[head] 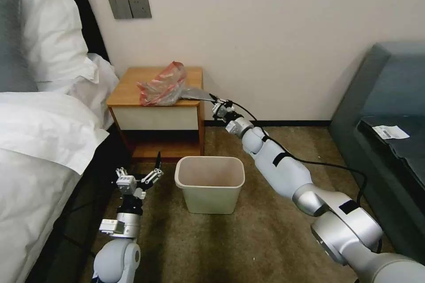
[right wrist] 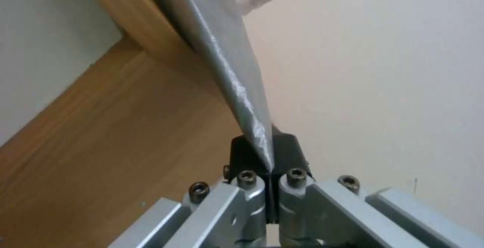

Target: Pick up the garbage bag from the table and place it over the trash can.

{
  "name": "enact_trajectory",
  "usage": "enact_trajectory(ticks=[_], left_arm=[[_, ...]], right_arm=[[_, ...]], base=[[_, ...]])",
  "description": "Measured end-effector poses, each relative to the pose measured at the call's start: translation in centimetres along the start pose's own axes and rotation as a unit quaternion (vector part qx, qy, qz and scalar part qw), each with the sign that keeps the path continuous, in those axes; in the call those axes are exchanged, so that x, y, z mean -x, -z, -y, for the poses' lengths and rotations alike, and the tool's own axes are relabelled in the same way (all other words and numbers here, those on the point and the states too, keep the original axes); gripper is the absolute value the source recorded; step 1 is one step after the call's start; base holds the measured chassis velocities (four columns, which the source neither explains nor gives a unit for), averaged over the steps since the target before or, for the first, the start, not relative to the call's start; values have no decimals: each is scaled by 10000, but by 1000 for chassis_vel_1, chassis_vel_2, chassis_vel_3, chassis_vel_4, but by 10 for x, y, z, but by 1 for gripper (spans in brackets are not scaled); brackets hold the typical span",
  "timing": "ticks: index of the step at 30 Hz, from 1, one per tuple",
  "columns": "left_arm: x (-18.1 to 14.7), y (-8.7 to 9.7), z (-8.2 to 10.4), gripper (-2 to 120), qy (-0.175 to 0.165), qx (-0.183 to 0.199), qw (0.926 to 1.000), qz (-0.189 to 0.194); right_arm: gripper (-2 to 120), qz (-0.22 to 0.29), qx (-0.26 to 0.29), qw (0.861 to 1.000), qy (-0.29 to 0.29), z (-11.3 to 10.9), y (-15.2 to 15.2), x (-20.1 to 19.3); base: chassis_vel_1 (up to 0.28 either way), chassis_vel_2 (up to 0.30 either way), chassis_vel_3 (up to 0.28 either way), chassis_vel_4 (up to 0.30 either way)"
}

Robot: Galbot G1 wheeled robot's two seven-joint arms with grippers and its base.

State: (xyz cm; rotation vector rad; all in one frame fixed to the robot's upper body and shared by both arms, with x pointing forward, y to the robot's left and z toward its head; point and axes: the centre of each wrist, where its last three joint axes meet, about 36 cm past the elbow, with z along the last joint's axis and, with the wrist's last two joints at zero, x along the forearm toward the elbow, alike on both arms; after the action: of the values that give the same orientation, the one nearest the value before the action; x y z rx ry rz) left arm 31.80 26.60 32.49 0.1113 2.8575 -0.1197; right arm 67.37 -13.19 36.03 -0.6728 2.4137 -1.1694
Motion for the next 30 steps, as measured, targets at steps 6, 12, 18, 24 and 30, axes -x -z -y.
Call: enact_trajectory(ticks=[6, 12, 18, 24, 30], left_arm=[[-1, 0, 1, 97, 3, -1, 10000, -5], [-1, 1, -3, 97, 34, 27, 10000, -3], [8, 4, -5, 97, 365, -82, 9993, 100], [19, 18, -10, 97, 507, -205, 9982, 260], [18, 21, -9, 97, 533, -247, 9979, 290]], right_arm=[[0, 16, 0, 10000, -27, 0, 1, -1], [0, 54, 119, 9998, -140, -2, 3, -12], [0, 126, 308, 9994, -123, -26, 8, -41], [0, 332, 438, 9984, -135, -46, 21, -68], [0, 672, 336, 9972, -64, -48, 39, -98]], base=[[0, 0, 0, 0], [0, 0, 0, 0], [0, 0, 0, 0], [0, 0, 0, 0], [0, 0, 0, 0]])
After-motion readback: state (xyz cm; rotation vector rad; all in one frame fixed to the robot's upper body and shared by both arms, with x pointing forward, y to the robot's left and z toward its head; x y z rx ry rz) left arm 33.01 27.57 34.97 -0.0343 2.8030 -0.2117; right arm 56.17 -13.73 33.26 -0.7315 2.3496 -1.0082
